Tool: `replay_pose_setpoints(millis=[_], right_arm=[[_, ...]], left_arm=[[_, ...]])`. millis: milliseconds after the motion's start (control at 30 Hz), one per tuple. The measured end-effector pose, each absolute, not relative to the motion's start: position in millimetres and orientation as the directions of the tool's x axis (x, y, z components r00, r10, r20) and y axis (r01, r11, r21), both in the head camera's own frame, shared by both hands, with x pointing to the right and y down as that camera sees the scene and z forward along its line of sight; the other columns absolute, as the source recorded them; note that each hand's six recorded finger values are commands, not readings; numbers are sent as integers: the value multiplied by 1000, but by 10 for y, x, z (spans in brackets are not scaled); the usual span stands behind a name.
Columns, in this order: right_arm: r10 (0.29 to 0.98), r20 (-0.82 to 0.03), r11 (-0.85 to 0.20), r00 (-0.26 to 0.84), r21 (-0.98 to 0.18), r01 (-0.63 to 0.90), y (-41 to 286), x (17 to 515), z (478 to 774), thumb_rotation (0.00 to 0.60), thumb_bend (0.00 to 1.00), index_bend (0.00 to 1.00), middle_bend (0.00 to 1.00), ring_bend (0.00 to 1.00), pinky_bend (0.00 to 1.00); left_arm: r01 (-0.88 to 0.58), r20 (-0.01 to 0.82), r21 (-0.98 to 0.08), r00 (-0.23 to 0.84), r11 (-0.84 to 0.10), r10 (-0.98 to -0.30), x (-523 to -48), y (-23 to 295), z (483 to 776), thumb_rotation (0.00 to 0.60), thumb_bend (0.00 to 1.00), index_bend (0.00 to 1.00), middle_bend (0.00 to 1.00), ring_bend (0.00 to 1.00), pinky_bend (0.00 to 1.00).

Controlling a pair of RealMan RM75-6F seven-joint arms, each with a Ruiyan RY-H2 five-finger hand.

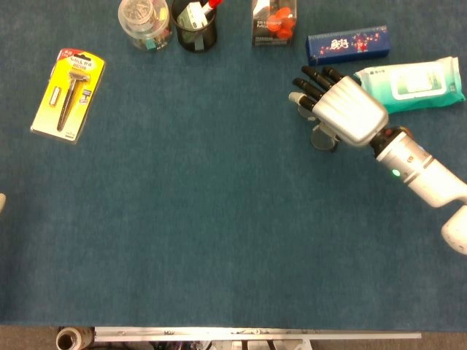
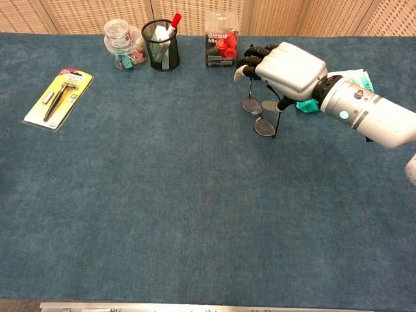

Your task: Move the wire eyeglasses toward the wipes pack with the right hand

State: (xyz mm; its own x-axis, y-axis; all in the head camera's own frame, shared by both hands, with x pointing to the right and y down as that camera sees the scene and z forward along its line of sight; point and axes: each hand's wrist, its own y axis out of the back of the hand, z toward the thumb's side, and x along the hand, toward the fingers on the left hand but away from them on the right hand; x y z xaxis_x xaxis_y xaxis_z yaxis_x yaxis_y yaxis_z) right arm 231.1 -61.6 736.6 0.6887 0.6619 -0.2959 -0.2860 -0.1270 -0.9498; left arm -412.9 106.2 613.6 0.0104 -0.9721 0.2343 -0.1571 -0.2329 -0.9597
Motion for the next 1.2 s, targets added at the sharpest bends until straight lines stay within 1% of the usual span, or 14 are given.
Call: replay_pose_setpoints(millis=[467, 600, 833, 1200], right_arm=[[669, -324, -152, 669, -941, -303, -659, 2334, 7536, 600, 221, 279, 216, 126, 267], [665, -322, -159, 674, -943, -293, -654, 2317, 7546, 600, 221, 279, 216, 126, 267], [651, -292, -153, 700, -954, -256, -594, 2265, 7449, 600, 221, 279, 215, 125, 266], [613, -249, -137, 750, -968, -209, -427, 2189, 7190, 600, 221, 279, 216, 126, 266]], left_arm=[[-162, 238, -958, 11, -236, -971, -4137, 1062, 6133, 600, 228, 667, 552, 437, 562], [-161, 238, -958, 10, -237, -971, -4142, 1058, 6138, 600, 228, 667, 552, 437, 562], [-156, 239, -959, 10, -238, -971, -4138, 1060, 6142, 600, 228, 667, 552, 437, 562], [-144, 245, -959, 15, -245, -969, -4113, 1071, 6163, 600, 228, 667, 552, 437, 562]])
